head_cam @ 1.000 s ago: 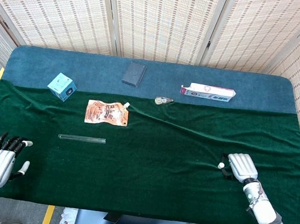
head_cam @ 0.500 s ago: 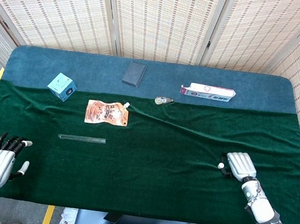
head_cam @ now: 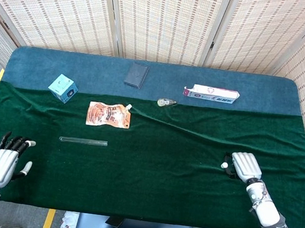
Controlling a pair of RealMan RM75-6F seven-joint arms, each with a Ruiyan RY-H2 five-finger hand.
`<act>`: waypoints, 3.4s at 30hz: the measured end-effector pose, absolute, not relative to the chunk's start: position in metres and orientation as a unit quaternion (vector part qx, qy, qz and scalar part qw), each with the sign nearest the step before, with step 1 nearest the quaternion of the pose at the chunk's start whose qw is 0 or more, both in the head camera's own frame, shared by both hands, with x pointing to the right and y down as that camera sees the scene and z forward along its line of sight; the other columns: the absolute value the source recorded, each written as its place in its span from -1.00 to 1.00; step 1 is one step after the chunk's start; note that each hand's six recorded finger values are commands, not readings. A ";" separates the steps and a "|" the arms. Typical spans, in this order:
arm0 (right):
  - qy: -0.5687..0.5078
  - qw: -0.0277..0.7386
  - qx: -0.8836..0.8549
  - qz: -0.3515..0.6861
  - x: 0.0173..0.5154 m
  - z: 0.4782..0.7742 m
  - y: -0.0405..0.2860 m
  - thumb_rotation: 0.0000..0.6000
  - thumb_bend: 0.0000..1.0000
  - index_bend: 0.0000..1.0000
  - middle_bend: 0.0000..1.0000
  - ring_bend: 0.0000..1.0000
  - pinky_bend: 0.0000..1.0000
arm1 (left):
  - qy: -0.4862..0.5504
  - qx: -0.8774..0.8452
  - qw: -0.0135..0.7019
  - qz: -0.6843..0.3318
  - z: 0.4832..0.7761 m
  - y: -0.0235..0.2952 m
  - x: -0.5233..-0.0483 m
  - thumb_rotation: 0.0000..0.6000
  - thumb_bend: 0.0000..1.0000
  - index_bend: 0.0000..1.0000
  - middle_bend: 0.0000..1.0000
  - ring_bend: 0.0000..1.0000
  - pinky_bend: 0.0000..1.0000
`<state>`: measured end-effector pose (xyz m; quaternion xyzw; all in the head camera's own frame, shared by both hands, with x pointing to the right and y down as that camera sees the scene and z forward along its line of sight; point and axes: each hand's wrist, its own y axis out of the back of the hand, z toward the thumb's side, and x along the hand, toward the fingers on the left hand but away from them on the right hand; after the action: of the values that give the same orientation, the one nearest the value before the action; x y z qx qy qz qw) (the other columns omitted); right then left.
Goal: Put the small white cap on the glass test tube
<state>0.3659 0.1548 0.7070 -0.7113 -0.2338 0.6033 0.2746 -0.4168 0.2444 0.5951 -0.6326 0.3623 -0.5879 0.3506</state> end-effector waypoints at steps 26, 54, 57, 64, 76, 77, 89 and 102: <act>-0.363 0.282 -0.729 0.507 0.381 0.599 0.140 1.00 0.28 0.34 1.00 1.00 1.00 | 0.254 -0.690 0.378 -0.563 0.670 0.139 -0.321 1.00 -0.15 -0.15 0.54 0.34 0.43; -0.357 0.268 -0.723 0.527 0.393 0.613 0.144 1.00 0.28 0.34 1.00 1.00 1.00 | 0.221 -0.659 0.347 -0.630 0.741 0.156 -0.289 1.00 -0.29 -0.04 0.67 0.45 0.50; -0.357 0.266 -0.723 0.528 0.393 0.614 0.144 1.00 0.28 0.34 1.00 1.00 1.00 | 0.223 -0.657 0.348 -0.631 0.743 0.156 -0.289 1.00 -0.29 0.01 0.69 0.47 0.51; -0.354 0.264 -0.723 0.530 0.394 0.617 0.144 1.00 0.28 0.34 1.00 1.00 1.00 | 0.223 -0.652 0.351 -0.634 0.748 0.156 -0.289 1.00 -0.29 0.09 0.77 0.55 0.56; -0.352 0.260 -0.723 0.535 0.396 0.621 0.144 1.00 0.28 0.34 1.00 1.00 1.00 | 0.223 -0.648 0.347 -0.640 0.755 0.154 -0.292 1.00 -0.23 0.13 0.79 0.57 0.58; -0.352 0.260 -0.723 0.535 0.396 0.621 0.144 1.00 0.28 0.34 1.00 1.00 1.00 | 0.223 -0.648 0.347 -0.641 0.755 0.154 -0.292 1.00 -0.22 0.13 0.79 0.57 0.58; -0.353 0.257 -0.723 0.535 0.396 0.622 0.144 1.00 0.28 0.34 1.00 1.00 1.00 | 0.225 -0.648 0.348 -0.638 0.756 0.152 -0.292 1.00 -0.18 0.26 0.83 0.60 0.59; -0.365 0.256 -0.724 0.526 0.397 0.617 0.140 1.00 0.28 0.35 1.00 1.00 1.00 | 0.262 -0.684 0.324 -0.599 0.743 0.149 -0.284 1.00 0.06 0.40 0.88 0.66 0.62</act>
<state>0.3969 0.1404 0.6166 -0.7243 -0.3648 0.5258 0.2565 -0.2843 0.1493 0.7427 -0.6835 0.2623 -0.5990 0.3244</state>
